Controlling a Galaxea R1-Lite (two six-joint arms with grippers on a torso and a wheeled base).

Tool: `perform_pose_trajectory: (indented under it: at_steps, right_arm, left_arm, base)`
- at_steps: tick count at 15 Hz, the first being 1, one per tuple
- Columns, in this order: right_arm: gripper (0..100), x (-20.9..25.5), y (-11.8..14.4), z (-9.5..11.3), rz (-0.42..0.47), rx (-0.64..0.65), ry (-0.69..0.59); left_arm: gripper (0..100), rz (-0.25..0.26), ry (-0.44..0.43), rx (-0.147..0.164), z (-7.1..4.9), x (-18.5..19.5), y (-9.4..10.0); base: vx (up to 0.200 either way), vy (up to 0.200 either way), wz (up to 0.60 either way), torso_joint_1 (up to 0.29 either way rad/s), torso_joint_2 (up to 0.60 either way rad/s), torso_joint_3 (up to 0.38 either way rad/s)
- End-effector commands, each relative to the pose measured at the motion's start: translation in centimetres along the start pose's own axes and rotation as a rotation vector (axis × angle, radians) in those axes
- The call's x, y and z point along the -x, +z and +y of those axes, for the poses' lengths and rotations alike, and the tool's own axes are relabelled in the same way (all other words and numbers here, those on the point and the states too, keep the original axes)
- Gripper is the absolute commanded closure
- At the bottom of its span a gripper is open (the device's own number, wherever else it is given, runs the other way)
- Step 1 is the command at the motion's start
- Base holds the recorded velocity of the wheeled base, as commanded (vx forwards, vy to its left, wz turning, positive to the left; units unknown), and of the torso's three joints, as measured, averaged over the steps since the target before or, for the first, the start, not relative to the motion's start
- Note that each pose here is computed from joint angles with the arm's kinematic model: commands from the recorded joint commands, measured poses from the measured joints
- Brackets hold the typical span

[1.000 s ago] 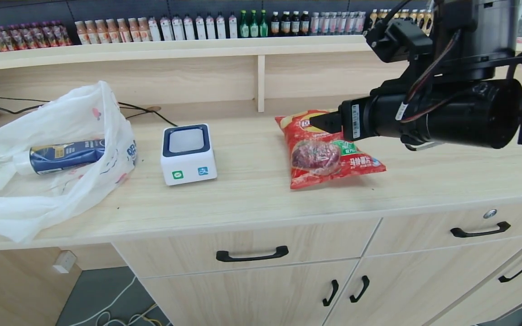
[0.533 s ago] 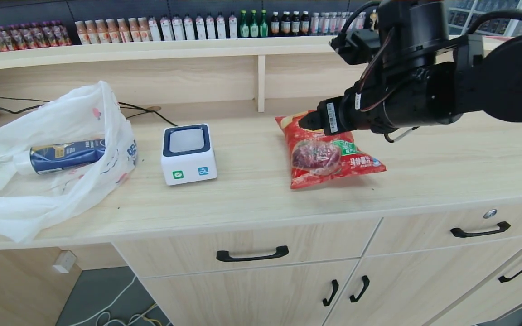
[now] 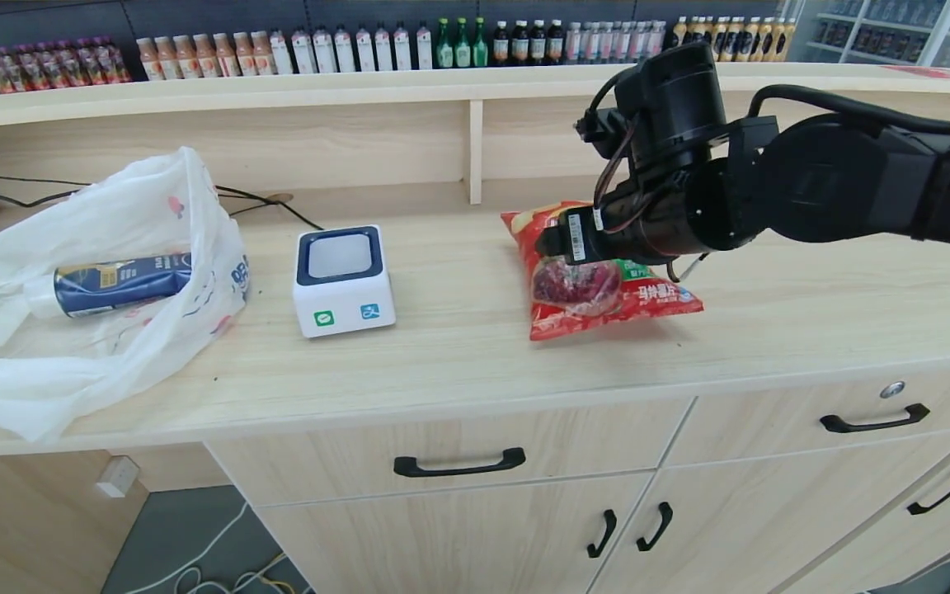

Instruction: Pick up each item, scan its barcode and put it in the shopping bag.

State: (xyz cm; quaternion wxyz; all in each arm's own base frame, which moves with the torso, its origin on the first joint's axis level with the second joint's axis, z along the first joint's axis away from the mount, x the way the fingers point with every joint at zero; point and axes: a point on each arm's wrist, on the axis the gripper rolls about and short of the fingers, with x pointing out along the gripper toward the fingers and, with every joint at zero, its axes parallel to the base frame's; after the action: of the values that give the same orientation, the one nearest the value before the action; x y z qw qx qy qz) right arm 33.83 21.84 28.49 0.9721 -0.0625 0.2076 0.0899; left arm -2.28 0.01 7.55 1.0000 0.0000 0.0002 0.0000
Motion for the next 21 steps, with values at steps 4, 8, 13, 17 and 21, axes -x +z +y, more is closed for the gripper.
perform_pose_trajectory:
  at_steps: [4, 8, 13, 17, 21]
  right_arm:
    - [0, -1.0, 0.5, -0.7, -0.016, -0.017, -0.07]
    - [0, -0.6, 0.3, -1.0, 0.017, -0.004, -0.093]
    - [0, -0.7, 0.1, -1.0, 0.034, 0.0, -0.096]
    - [0, -1.5, -0.8, 0.1, 0.061, -0.075, -0.085]
    - [0, -2.0, -1.6, 0.2, 0.113, -0.093, -0.089]
  left_arm:
    - [0, 0.0, 0.0, 0.0, 0.0, 0.0, 0.0]
    - [0, 0.0, 0.0, 0.0, 0.0, 0.0, 0.0]
    - [0, 0.0, 0.0, 0.0, 0.0, 0.0, 0.0]
    - [0, 0.0, 0.0, 0.0, 0.0, 0.0, 0.0]
    - [0, 0.0, 0.0, 0.0, 0.0, 0.0, 0.0]
  base:
    - [0.0, 0.0, 0.0, 0.0, 0.0, 0.0]
    - [0.0, 0.0, 0.0, 0.0, 0.0, 0.0]
    - [0.0, 0.0, 0.0, 0.0, 0.0, 0.0]
    - [0.0, 0.0, 0.0, 0.0, 0.0, 0.0]
    - [0.0, 0.0, 0.0, 0.0, 0.0, 0.0]
